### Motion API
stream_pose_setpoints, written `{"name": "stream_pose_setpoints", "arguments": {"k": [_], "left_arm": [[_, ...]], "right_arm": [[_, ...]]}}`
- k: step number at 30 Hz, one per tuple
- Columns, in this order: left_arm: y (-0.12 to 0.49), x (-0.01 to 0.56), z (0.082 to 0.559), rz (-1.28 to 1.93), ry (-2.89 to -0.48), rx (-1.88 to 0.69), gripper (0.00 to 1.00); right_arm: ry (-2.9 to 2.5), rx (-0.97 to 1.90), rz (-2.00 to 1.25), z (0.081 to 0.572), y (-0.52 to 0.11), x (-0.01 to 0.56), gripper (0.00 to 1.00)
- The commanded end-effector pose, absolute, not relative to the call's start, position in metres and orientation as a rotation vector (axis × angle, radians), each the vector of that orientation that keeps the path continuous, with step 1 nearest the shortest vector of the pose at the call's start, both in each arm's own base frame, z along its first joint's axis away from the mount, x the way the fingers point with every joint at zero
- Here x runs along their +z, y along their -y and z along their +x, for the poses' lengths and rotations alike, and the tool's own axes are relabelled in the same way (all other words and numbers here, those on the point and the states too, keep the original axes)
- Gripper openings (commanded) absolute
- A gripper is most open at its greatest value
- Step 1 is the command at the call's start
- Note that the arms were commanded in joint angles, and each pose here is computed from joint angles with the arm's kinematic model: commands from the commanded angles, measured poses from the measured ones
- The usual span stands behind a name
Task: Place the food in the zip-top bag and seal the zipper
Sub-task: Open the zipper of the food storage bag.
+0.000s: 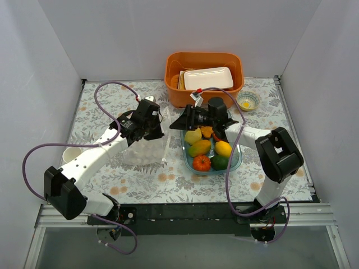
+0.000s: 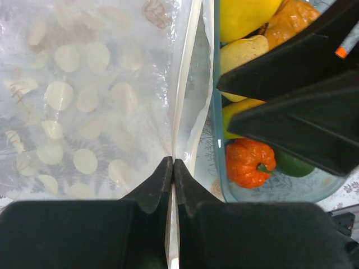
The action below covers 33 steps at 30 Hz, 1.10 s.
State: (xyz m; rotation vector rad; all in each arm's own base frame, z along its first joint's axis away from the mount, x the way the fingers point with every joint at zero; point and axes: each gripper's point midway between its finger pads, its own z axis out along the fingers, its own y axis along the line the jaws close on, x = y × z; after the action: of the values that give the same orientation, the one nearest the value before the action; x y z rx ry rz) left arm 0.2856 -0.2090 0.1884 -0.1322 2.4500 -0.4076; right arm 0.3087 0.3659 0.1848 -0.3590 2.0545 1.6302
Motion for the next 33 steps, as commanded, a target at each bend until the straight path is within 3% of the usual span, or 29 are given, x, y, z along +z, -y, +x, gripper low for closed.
{"name": "stream_pose_setpoints", "arguments": {"k": [1,5,21,24,25,26,28,33], "left_arm": [[0.218,0.214,0.28,-0.084,-2.383,-0.526,0.0],[0.217,0.214,0.279,-0.084,-2.385,-0.525,0.0],[0.227,0.225,0.278,-0.059,-2.354,-0.604,0.0],[0.226,0.221,0.278,-0.061,-2.362,-0.595,0.0],[0.226,0.22,0.278,-0.063,-2.364,-0.593,0.0],[0.225,0.217,0.278,-0.064,-2.371,-0.586,0.0],[0.225,0.215,0.279,-0.071,-2.376,-0.581,0.0],[0.227,0.21,0.281,-0.067,-2.383,-0.575,0.0]], "right_arm": [[-1.953,1.669,-0.393,0.324,-0.373,0.206,0.58],[-1.935,1.684,-0.384,0.329,-0.369,0.208,0.53],[-1.872,1.827,-0.42,0.322,-0.369,0.209,0.5],[-1.861,1.83,-0.426,0.32,-0.367,0.211,0.33],[-1.858,1.831,-0.431,0.319,-0.367,0.212,0.22],[-1.857,1.835,-0.433,0.318,-0.367,0.212,0.19],[-1.859,1.838,-0.437,0.316,-0.366,0.213,0.02],[-1.948,1.773,-0.4,0.318,-0.363,0.196,0.01]]}}
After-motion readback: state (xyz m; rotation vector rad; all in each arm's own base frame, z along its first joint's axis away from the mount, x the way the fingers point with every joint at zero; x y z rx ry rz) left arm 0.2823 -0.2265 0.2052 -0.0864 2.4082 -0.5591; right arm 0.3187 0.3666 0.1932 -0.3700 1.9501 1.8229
